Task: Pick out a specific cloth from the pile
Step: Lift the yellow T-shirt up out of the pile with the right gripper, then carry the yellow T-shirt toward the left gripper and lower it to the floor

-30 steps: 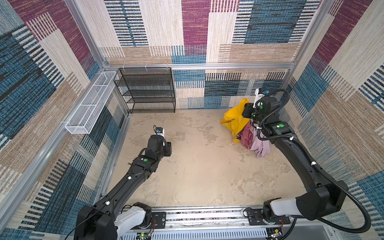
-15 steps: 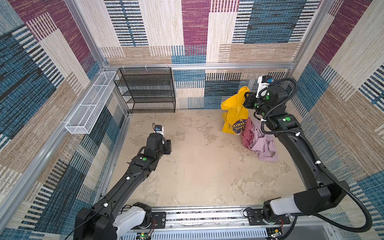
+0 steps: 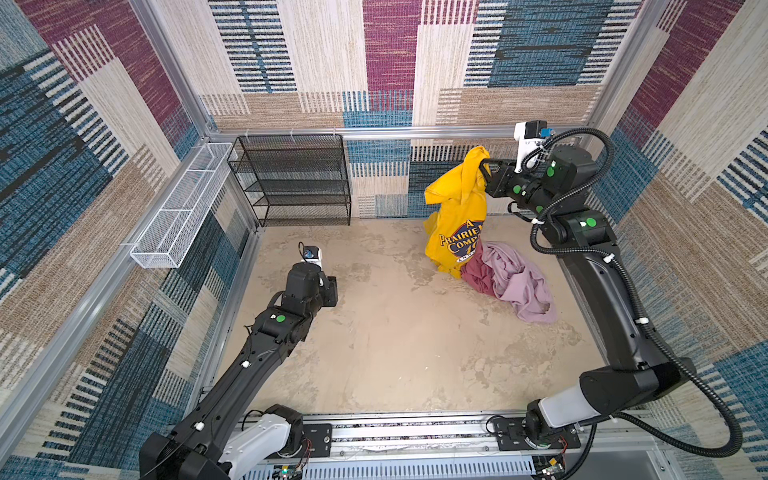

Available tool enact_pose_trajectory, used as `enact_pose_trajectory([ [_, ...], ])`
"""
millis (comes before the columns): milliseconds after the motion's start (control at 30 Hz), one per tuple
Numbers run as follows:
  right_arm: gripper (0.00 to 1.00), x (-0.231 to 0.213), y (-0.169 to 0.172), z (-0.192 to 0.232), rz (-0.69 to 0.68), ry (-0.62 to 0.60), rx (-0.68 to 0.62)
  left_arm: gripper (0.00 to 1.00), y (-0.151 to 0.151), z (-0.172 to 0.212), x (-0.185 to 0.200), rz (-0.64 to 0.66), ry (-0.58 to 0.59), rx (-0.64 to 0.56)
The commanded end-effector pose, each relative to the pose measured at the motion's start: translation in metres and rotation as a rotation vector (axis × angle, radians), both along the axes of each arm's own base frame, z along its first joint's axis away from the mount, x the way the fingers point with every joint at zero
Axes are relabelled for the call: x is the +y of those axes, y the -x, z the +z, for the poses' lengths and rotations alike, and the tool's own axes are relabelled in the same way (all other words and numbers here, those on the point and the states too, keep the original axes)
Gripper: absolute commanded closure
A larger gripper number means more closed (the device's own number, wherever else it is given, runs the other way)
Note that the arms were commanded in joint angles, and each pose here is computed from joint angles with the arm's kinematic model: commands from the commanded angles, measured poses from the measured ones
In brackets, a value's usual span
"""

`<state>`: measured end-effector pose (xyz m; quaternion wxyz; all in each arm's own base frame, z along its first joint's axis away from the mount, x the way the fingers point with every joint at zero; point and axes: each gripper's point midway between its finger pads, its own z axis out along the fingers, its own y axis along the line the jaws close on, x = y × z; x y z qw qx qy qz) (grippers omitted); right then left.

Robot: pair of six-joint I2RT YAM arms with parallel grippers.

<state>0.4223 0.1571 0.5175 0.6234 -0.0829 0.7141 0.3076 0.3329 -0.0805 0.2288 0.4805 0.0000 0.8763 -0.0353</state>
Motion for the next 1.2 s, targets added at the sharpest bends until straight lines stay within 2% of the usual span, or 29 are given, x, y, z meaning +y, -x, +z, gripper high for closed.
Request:
enact_pose_trajectory([
  [0,1.0,0.022,0.017,0.019,0.151,-0.027,-0.034,0.44,0.003,0.004,0.005,0.033,0.007,0.008],
  [300,1.0,0.078,0.049,0.048,0.359,-0.013,-0.101,0.45,0.009,0.022,0.008,0.056,0.042,0.0],
  [500,1.0,0.116,0.066,0.061,0.525,-0.045,-0.116,0.45,0.021,0.044,0.006,0.037,0.081,0.0],
  [933,1.0,0.214,0.087,0.063,0.787,-0.102,-0.157,0.46,0.054,0.078,0.029,0.11,0.09,-0.021],
  [1167,1.0,0.263,0.089,0.04,0.888,-0.133,-0.13,0.46,0.068,0.088,0.04,0.136,0.079,-0.055],
])
